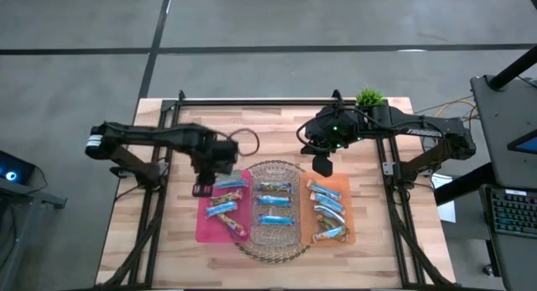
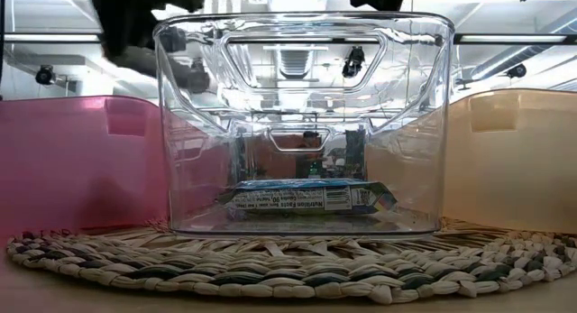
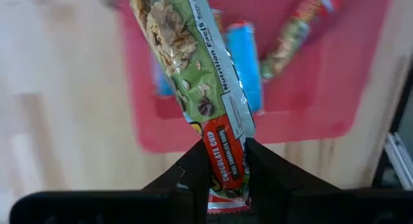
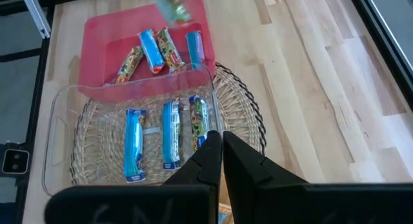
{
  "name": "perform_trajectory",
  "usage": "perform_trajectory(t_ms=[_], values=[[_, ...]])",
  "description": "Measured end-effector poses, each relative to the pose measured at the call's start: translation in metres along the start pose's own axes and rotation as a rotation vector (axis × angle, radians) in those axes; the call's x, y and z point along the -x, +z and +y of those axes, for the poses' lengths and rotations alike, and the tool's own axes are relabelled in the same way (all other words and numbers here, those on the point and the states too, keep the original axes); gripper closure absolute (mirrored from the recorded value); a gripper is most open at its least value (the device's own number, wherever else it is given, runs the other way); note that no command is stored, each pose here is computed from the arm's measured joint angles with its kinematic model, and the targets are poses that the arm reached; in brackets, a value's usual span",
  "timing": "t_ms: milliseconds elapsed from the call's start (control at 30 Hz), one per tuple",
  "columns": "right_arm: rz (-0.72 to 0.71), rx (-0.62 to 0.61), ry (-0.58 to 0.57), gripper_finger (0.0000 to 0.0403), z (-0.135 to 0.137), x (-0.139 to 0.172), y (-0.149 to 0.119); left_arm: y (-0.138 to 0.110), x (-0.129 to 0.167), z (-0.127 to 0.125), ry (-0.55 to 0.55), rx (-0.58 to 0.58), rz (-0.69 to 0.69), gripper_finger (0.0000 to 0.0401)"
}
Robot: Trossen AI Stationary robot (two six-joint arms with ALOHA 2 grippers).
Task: Pick and place Granola Bars by type
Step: Put the red granola bar into the pink bin
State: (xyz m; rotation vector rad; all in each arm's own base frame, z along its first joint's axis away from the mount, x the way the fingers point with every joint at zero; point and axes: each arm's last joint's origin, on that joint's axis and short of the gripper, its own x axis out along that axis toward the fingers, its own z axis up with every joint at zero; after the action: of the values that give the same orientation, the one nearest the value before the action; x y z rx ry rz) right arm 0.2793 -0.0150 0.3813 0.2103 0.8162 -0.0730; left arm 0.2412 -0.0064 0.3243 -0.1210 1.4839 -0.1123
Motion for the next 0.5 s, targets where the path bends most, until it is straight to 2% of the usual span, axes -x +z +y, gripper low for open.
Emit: perform_trajectory(t_ms=[167,367,500], values=[[-0.009,0.001,0.002,0.0394,0.0,0.0,0.001,-0.003,-0.026,-0.008,-0.03,-0.115,-0.033,0.033],[-0.01,-0.008,0.002,0.0394,0.0,0.0,0.001,-0.004,-0.052,-0.005,-0.049,-0.131,-0.021,0.0327],[-0.009,-0.011,0.002,0.0394,0.0,0.0,0.001,-0.004,-0.065,-0.003,-0.05,-0.132,-0.024,0.031]])
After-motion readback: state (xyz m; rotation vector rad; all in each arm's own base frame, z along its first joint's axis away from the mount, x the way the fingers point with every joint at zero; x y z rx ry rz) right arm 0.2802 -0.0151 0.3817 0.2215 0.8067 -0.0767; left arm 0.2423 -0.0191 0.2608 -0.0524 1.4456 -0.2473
